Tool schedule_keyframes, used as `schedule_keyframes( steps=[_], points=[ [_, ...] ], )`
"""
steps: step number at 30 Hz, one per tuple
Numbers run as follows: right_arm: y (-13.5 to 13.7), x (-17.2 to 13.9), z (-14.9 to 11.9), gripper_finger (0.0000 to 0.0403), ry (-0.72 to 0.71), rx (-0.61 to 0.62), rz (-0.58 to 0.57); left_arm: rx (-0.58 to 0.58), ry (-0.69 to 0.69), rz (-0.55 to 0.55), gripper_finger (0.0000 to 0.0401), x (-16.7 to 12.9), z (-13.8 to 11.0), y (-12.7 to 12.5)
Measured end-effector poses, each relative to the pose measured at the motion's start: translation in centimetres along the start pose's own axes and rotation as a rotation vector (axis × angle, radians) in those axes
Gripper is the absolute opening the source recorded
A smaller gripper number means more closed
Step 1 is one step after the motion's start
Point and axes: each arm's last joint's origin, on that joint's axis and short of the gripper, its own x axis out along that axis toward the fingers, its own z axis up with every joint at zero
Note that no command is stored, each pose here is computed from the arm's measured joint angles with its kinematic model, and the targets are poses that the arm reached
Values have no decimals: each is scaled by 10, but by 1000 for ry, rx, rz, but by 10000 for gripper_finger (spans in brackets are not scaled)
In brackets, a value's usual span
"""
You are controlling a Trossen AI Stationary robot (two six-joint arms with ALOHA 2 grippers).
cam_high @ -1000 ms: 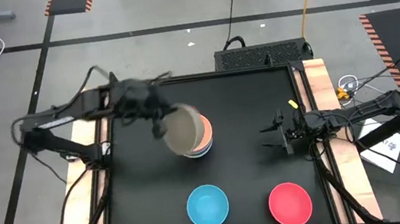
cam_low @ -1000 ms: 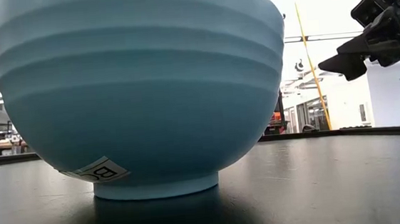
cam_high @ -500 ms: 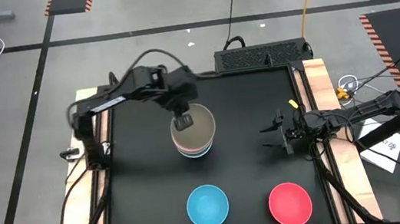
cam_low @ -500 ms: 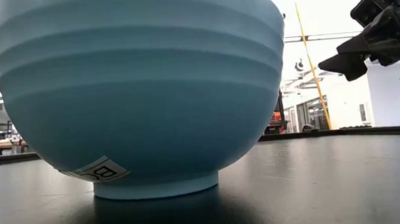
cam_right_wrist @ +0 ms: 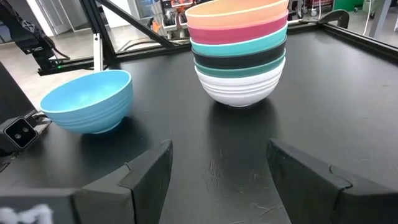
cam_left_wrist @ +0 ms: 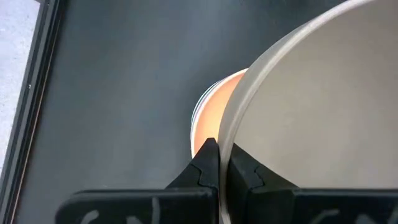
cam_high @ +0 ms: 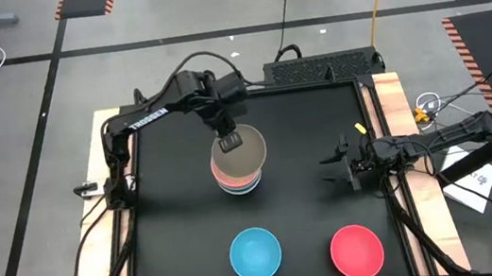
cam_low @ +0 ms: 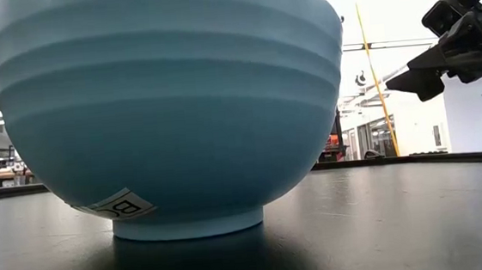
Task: Nest bowls inside each other
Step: Stack the gray bowl on the orange bowl
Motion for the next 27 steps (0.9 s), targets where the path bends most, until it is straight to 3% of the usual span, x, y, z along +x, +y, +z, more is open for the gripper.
schedule_keyframes(
  steps=[6, 21, 27],
  points=[
    [0, 0, 0, 253, 2, -1, 0, 2, 29, -47, 3, 6, -1, -2],
    [0, 0, -1, 253, 8, 24, -1, -34, 250, -5, 3, 58, -19, 6],
    [0, 0, -1, 253, 9, 22, -1, -34, 228, 25, 3, 65, -17, 9]
  ],
)
